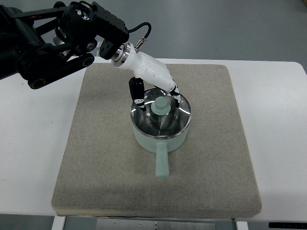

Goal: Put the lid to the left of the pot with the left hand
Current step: 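Lower the left hand onto the lid's green knob, then close the left hand fingers around the green lid knob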

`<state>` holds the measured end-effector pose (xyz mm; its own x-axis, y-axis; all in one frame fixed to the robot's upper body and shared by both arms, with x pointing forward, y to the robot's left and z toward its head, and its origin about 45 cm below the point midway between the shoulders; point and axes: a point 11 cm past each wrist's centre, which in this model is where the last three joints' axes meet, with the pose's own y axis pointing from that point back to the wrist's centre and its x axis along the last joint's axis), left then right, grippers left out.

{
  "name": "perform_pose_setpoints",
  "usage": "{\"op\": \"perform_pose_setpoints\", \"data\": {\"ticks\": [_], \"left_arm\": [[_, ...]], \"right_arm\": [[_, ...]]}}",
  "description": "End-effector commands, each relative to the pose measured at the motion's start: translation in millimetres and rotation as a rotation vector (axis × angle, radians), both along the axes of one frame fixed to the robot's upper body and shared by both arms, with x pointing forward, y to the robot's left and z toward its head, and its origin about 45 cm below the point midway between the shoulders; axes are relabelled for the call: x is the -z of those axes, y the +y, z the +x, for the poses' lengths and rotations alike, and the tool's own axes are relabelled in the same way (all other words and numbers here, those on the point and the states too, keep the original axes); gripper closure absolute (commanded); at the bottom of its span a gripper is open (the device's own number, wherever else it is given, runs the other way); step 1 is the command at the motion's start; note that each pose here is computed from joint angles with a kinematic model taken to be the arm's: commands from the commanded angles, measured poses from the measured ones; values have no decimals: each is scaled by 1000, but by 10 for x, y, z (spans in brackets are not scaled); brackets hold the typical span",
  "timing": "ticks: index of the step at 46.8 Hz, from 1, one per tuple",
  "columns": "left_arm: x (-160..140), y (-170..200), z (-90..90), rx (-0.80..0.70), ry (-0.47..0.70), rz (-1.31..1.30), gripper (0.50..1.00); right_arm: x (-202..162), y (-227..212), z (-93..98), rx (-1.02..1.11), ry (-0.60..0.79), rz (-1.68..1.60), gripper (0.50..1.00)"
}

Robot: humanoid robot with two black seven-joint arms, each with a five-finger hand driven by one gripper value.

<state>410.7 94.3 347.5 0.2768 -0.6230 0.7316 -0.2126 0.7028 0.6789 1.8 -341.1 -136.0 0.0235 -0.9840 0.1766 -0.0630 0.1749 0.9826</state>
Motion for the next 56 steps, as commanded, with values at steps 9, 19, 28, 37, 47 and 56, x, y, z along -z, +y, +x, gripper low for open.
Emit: {"op": "perform_pose_setpoints", "data": {"ticks": [9,19,28,37,47,56], "left_arm": [[0,-1,2,-1,0,0,774],[6,-18,3,1,1,-1,923],[6,-15,7,-1,1,0,1000],[36,-21,26,-6,2,5,1000],[97,12,38,0,-20,54,1000],[76,4,44,1,-27,54,1000]], "right_arm": [[0,0,0,0,0,0,579],[0,0,0,0,0,0,579],[0,0,0,0,0,0,579],[0,0,0,0,0,0,579],[0,0,0,0,0,0,579],[0,0,0,0,0,0,579]]}}
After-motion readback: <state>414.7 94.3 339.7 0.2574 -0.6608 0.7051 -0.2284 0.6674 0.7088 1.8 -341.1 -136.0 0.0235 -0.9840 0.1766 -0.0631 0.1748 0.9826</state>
